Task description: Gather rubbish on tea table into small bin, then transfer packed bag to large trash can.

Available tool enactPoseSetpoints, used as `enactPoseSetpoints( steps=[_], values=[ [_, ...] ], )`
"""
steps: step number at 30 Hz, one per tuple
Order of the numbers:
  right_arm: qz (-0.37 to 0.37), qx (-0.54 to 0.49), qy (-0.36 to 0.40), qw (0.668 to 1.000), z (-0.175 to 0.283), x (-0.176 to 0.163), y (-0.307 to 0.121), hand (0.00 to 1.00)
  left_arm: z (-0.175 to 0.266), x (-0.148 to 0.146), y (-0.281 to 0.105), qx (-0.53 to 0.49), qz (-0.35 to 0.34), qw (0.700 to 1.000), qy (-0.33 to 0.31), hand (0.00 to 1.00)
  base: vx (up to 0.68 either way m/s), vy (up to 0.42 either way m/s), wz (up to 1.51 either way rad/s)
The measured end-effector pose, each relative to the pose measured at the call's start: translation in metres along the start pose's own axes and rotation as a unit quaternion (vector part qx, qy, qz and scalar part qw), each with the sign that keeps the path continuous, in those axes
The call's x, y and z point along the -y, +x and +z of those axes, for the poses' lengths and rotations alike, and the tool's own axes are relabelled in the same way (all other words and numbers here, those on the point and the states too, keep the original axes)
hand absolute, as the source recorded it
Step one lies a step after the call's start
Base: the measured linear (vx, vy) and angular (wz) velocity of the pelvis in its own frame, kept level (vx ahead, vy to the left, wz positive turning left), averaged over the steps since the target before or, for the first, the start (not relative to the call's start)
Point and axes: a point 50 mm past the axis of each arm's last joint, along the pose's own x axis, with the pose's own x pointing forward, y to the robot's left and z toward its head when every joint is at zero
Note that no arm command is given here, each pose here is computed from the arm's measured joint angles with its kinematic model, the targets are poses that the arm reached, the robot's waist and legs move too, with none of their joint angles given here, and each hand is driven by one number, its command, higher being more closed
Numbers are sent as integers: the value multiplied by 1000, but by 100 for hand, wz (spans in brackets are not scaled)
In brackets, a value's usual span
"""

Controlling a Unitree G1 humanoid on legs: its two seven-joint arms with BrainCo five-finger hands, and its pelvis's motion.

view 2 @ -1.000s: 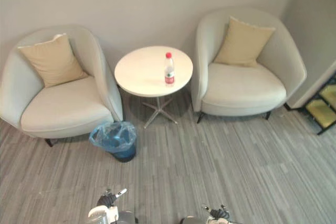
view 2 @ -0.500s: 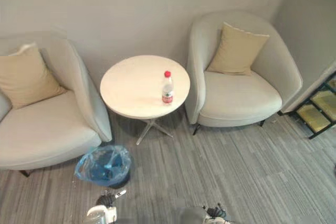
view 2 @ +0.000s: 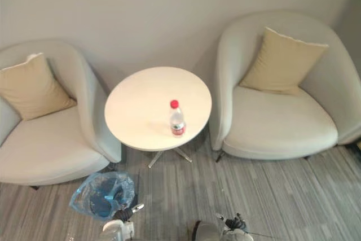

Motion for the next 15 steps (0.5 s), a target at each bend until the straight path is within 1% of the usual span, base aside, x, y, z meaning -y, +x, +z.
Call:
enactPoseSetpoints(
  steps=[4, 11, 15],
  values=[
    [0, 4, 0, 1000, 2, 1, 0, 0, 0, 5, -1, 2, -12, 1000, 16, 0, 148, 69, 0],
    [6, -9, 0, 1000, -7, -4, -2, 0, -6, -3, 0, -9, -4, 999, 37, 0, 104, 116, 1],
    [12, -2, -15, 1000, -5, -8, -3, 0, -11, -7, -1, -17, -4, 998, 58, 0, -1, 29, 2]
  ],
)
